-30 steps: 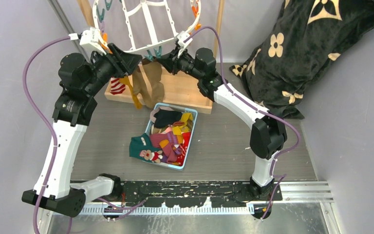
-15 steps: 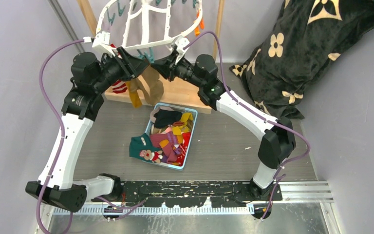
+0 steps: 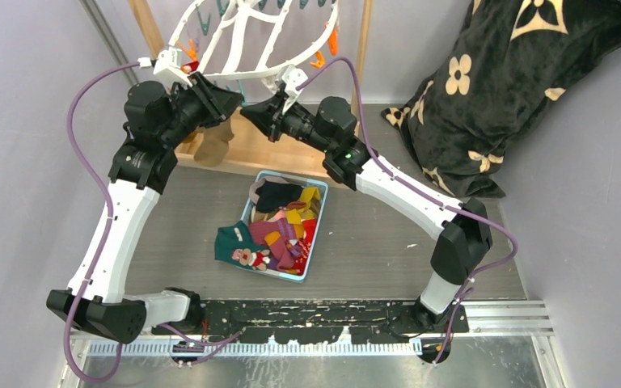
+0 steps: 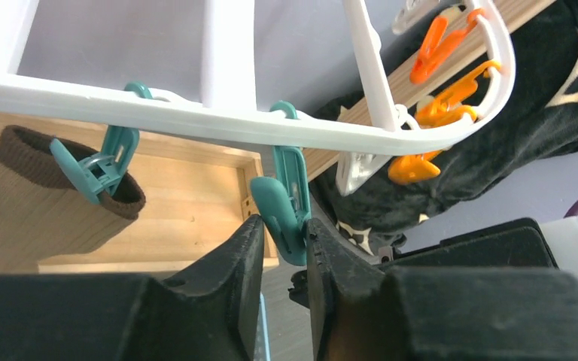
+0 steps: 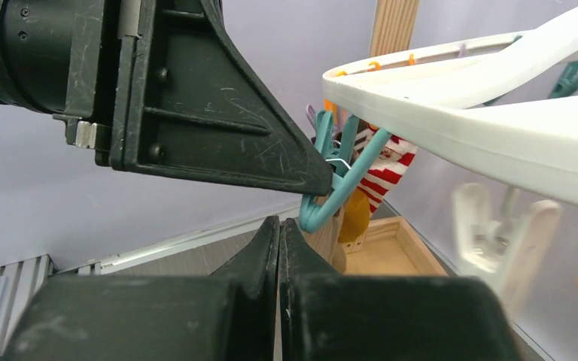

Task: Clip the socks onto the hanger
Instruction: Adjust the sock on the hanger.

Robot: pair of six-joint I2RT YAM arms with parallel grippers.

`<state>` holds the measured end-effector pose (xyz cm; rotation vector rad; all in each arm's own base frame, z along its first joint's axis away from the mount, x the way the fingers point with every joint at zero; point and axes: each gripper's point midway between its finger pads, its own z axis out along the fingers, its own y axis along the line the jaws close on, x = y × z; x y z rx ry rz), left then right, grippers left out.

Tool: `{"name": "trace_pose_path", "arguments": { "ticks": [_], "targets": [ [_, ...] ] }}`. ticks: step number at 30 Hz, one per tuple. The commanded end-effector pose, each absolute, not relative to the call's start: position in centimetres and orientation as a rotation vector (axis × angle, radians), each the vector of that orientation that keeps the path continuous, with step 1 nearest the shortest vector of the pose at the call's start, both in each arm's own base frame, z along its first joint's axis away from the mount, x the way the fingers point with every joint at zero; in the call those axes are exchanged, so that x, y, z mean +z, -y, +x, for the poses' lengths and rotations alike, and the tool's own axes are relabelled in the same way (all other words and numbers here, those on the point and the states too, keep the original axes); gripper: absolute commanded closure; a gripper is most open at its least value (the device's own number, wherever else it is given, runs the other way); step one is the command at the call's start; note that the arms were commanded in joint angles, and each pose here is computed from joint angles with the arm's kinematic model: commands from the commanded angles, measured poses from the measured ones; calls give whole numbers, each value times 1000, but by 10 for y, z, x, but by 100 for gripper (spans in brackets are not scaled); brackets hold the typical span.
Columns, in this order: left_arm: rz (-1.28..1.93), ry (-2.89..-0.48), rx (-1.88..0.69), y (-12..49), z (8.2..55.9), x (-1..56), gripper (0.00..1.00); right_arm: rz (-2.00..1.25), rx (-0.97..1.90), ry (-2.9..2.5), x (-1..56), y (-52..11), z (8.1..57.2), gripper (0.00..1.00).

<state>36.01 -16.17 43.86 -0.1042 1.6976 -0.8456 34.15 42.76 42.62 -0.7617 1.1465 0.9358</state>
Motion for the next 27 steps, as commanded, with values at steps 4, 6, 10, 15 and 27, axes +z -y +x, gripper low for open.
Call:
{"name": "trace_pose_path", "arguments": {
  "ticks": [4,6,10,15,27],
  "targets": [
    [-115,-1546,-788,146,364,477,83,-704,929,-1058,466,-415,332,85],
    [-116,-1544,-789,146,363,478,86,-683,920,-1080,463,-413,335,77],
    [-115,-1545,-784,145,362,477,89,-627,964,-1127,457,-411,339,58],
    [-111,-1558,-792,146,359,476,89,-535,1222,-1174,464,-410,340,48],
    [-106,-1560,-851,151,349,481,90,-451,1607,-1227,469,-420,343,52]
  ]
}}
